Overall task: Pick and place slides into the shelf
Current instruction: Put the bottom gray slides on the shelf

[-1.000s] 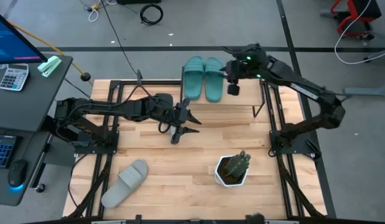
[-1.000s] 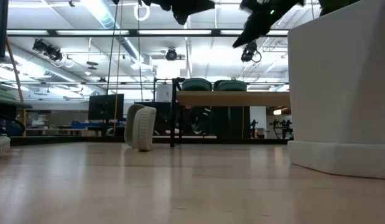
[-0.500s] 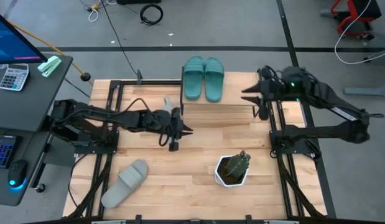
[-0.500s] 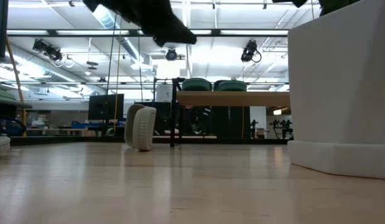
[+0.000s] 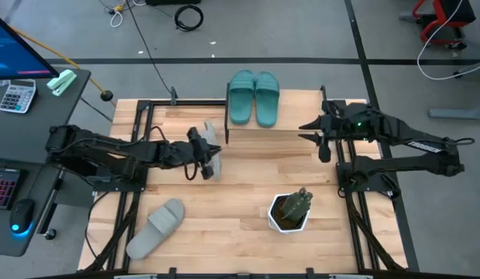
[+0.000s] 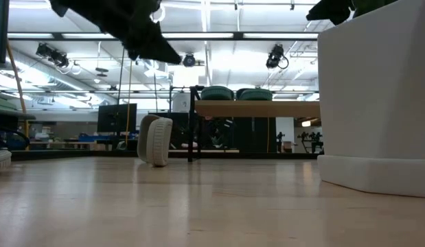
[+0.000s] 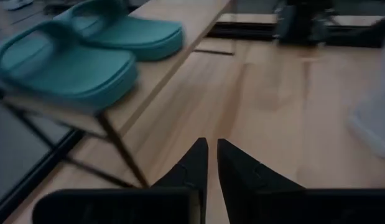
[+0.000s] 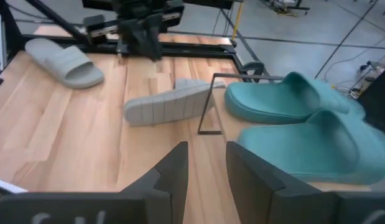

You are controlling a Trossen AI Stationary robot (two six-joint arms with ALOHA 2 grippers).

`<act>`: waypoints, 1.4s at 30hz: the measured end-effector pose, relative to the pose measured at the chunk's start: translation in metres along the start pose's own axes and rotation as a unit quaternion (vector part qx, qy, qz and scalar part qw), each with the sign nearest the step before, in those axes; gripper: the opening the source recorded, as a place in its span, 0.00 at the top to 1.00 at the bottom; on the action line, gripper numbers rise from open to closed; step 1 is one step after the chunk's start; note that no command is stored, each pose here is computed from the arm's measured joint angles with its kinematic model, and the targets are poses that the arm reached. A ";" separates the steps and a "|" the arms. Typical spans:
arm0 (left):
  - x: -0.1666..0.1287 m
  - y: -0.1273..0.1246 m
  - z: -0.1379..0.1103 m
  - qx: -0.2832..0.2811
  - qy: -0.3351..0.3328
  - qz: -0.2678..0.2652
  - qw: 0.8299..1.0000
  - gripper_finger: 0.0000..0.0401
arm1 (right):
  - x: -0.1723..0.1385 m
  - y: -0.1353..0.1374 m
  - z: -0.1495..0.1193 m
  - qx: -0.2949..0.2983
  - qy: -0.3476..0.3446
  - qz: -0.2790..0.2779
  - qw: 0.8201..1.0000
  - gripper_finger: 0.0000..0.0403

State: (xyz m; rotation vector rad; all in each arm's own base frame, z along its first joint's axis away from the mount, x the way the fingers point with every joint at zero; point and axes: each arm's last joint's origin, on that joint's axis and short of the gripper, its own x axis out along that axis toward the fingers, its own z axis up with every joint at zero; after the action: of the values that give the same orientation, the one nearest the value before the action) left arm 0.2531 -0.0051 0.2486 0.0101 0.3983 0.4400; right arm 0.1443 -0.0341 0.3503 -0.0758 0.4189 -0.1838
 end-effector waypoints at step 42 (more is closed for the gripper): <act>-0.017 -0.010 -0.082 -0.075 0.044 0.127 0.988 0.94 | 0.009 0.008 -0.012 0.003 0.020 0.010 1.000 0.72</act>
State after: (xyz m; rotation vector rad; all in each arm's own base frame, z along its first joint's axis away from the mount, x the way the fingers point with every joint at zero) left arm 0.2120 -0.0278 0.1781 -0.1062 0.4528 0.7232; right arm 0.1490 -0.0289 0.3347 -0.0625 0.4591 -0.1662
